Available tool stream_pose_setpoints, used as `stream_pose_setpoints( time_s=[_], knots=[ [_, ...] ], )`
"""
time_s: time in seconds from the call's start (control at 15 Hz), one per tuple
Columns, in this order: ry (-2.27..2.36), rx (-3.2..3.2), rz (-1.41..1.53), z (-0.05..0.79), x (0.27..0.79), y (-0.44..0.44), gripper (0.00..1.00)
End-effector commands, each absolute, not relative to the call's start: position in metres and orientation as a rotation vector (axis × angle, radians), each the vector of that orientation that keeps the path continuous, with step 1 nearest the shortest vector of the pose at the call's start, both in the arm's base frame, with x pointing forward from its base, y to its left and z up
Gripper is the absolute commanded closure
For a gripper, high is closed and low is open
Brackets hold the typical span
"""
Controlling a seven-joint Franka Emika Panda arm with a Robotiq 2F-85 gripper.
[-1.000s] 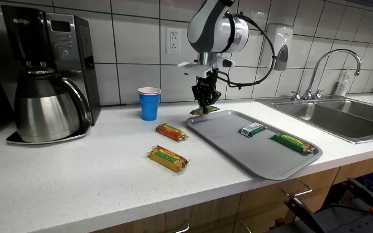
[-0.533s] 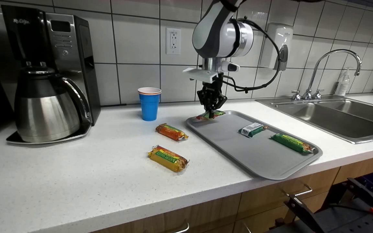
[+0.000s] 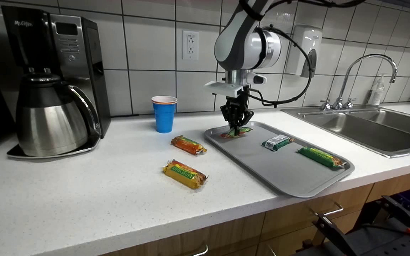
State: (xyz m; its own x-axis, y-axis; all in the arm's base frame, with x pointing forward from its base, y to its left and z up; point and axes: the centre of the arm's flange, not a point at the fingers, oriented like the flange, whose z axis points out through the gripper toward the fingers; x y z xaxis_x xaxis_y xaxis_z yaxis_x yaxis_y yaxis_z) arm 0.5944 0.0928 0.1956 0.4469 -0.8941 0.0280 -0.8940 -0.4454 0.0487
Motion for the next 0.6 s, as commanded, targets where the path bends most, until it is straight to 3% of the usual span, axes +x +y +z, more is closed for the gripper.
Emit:
stream_pose_setpoints(
  time_s=[0.0,0.07,0.53],
  knots=[
    [-1.631,2.598,0.026,0.196,0.591,0.092,0.57],
    [-1.621,2.601,0.033,0.197,0.591,0.091,0.56],
    [-1.579,2.644,0.032,0.212,0.596,0.096,0.05]
  ],
)
